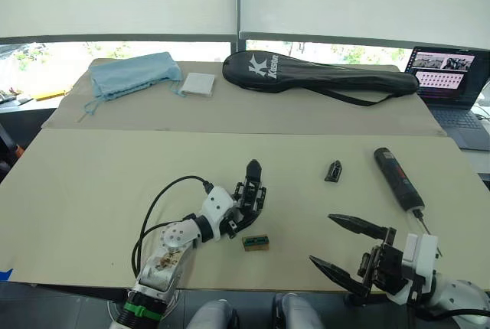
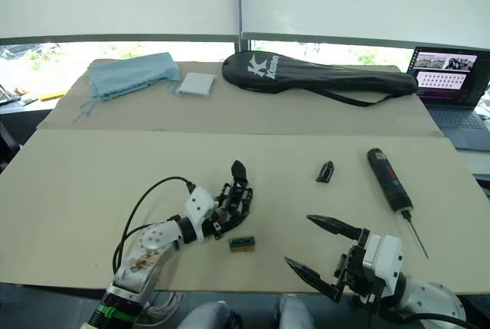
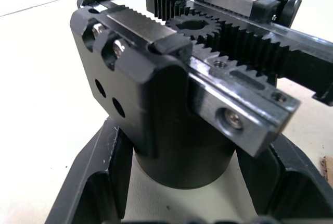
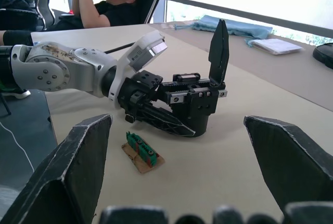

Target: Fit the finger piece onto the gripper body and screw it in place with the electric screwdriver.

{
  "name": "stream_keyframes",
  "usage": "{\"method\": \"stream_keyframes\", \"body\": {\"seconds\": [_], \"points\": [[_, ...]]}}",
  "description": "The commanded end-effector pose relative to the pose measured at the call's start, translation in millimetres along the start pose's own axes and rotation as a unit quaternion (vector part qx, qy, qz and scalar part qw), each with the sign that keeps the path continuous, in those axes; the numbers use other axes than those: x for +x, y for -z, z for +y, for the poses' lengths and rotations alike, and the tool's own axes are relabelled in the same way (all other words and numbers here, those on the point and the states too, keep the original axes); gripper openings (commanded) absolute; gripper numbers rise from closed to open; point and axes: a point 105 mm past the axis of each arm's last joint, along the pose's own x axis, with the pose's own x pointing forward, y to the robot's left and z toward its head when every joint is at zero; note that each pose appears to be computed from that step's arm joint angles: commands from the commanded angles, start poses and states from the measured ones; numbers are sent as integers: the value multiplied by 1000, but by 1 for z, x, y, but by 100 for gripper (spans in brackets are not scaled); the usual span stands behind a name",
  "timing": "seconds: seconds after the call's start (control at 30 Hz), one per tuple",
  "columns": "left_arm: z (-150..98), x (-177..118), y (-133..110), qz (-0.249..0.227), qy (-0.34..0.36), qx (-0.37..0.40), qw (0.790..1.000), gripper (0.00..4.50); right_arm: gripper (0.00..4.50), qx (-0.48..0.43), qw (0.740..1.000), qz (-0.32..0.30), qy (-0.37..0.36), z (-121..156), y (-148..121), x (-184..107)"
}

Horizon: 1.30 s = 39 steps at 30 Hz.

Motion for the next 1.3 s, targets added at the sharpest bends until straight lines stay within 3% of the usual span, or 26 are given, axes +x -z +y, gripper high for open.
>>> {"method": "stream_keyframes", "body": {"seconds": [0.03, 0.07, 0.3, 0.5, 0.6, 0.8, 1.03, 1.13, 1.23, 1.3], "points": [[-4, -3, -1, 4, 26, -25, 999, 407, 450, -11, 1000, -16, -2, -1, -9, 1], [-1, -4, -1, 5, 27, -25, 999, 446, 450, -11, 1000, -17, -2, -1, -10, 1], [23, -18, -6, 11, 56, 12, 998, 446, 450, -9, 1000, -18, -3, 0, -9, 3], [34, -22, -14, 16, 184, 68, 980, 446, 450, -8, 1000, -18, -6, -1, -10, 4], [40, -15, -13, 20, 200, 89, 976, 446, 450, -8, 1000, -18, -5, -2, -10, 5], [26, 1, -9, 24, 286, 98, 953, 446, 450, -10, 1000, -18, -2, -1, -11, 5], [26, 8, -3, 26, 298, 105, 949, 446, 450, -12, 1000, -15, 7, 0, -10, 4], [29, 8, 0, 30, 287, 109, 951, 366, 450, -12, 1000, -15, 9, 0, -10, 4], [33, 6, 2, 29, 277, 112, 954, 234, 450, -12, 1000, -15, 10, 1, -10, 4], [34, 4, 2, 28, 275, 106, 955, 234, 450, -12, 1000, -15, 9, 1, -10, 4]]}}
